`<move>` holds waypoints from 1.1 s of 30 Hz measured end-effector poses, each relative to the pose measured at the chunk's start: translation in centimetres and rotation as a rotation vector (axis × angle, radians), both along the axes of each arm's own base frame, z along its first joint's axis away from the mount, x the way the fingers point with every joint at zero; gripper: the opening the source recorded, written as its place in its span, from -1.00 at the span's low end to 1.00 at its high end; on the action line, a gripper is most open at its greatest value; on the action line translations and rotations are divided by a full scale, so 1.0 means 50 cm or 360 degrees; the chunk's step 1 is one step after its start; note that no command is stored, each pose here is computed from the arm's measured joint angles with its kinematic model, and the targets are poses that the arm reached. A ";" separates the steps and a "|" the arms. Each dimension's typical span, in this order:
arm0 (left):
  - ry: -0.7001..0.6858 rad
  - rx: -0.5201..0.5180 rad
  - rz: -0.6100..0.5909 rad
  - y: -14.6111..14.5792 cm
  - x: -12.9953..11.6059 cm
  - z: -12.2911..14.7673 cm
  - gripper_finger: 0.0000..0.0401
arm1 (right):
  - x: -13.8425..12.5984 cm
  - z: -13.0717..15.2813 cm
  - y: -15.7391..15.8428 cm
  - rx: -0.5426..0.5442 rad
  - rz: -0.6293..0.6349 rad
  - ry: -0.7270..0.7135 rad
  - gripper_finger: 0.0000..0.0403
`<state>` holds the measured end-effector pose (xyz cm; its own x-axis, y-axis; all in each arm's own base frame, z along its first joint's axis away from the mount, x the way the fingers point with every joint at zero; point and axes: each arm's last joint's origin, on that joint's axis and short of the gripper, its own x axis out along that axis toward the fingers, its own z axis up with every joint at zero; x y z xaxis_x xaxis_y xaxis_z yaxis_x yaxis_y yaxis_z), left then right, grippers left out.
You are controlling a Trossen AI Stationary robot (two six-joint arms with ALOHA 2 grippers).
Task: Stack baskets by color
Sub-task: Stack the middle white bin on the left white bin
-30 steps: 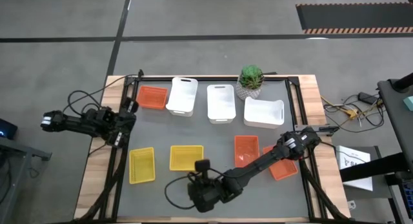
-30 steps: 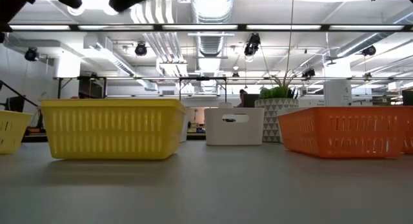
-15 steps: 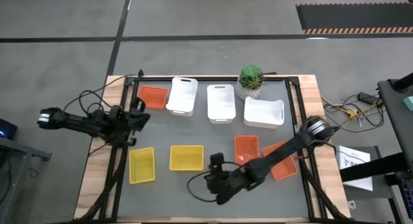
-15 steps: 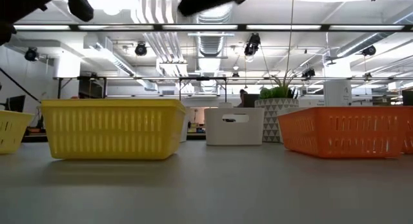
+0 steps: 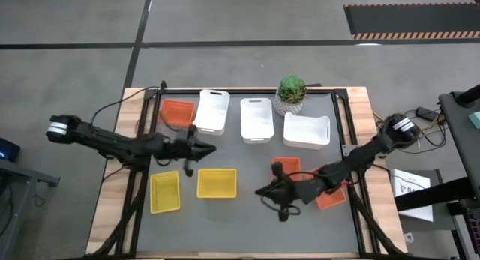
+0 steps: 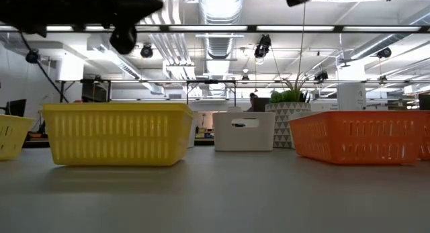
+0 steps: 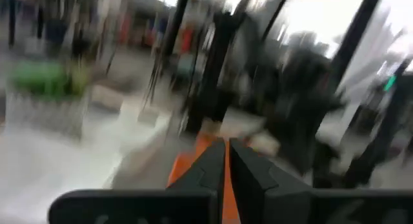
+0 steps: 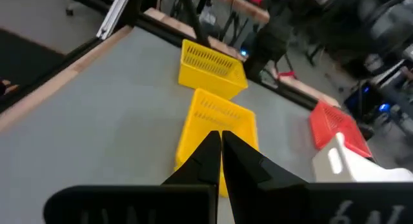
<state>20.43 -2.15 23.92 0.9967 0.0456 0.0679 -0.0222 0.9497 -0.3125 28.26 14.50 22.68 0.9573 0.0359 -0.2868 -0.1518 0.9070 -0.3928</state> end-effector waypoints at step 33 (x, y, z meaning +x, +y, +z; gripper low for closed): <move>0.1233 0.0475 -0.0267 -0.011 0.334 0.090 -0.22 | -0.218 0.090 -0.148 -0.0020 0.0038 -0.0459 -0.96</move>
<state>37.12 -2.69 28.41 0.7583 -0.0183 -0.6517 0.0220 0.9998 -0.0025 17.36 7.10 27.20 0.9984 0.0573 -0.0031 -0.0530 0.8993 -0.4341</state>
